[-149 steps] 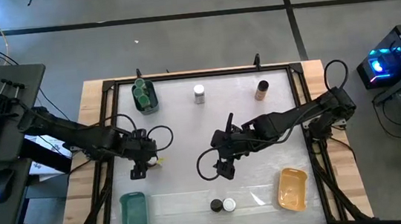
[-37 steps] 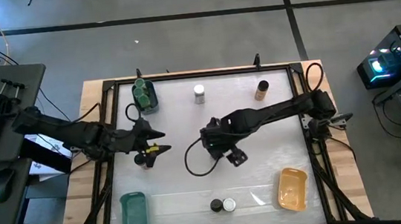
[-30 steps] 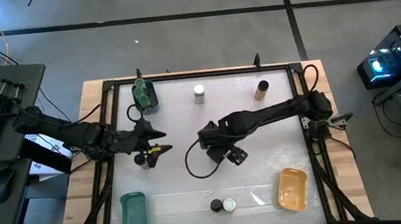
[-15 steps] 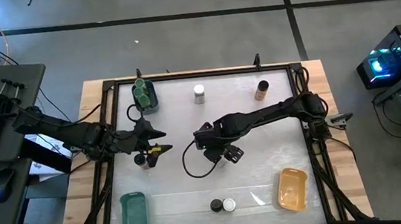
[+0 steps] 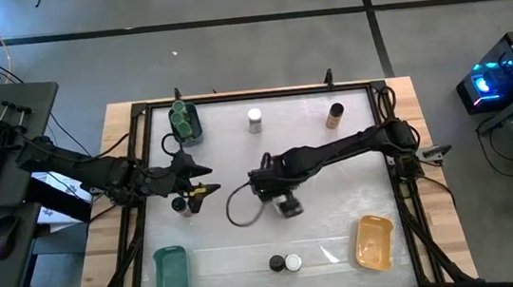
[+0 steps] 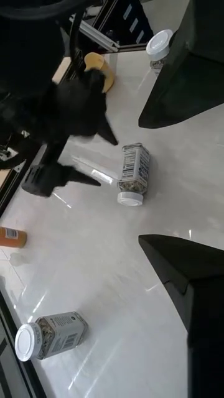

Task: Sort spices by type
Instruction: Put the middle left white seasoning bottle into the yellow bin

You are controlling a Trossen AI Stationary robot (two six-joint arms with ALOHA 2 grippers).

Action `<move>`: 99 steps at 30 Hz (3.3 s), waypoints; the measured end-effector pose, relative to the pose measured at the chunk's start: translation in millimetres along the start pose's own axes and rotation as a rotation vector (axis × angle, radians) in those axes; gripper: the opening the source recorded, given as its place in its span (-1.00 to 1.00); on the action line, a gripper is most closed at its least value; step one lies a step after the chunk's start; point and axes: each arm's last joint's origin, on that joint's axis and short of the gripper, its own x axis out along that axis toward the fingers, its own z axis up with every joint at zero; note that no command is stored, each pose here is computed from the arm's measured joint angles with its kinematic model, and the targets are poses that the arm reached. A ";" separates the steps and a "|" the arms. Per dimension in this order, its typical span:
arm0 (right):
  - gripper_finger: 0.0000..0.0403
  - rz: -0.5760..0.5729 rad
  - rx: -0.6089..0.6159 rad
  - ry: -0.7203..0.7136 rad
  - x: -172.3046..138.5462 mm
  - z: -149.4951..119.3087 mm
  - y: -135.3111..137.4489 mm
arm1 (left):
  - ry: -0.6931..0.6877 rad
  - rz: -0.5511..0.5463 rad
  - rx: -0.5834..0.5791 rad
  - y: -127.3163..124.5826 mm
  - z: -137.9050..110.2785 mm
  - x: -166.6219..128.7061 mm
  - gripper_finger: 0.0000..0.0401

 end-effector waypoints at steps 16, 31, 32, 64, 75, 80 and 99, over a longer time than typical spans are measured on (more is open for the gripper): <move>0.73 0.018 1.089 0.067 41.0 6.9 -14.7 | -0.030 0.042 -0.036 3.6 2.9 1.5 0.39; 0.61 0.007 1.151 0.110 79.8 10.9 -13.4 | -0.022 0.035 0.008 3.7 3.2 1.8 0.39; 0.55 0.005 1.149 0.112 79.8 10.6 -13.4 | -0.022 0.036 0.008 3.8 3.2 1.7 0.39; -0.05 -0.386 0.939 -1.086 75.6 5.8 45.0 | -0.077 0.098 -0.056 5.7 4.7 1.5 0.39; -0.05 -0.423 0.644 -1.024 95.7 -16.4 42.2 | -0.077 0.098 -0.059 5.7 4.7 1.5 0.39; -0.05 -0.464 0.548 -0.994 95.9 -16.1 41.1 | -0.077 0.098 -0.067 5.7 4.7 1.5 0.39; 0.27 -0.347 0.424 -0.875 102.2 -21.0 47.3 | -0.082 0.110 -0.073 7.9 6.2 2.6 0.39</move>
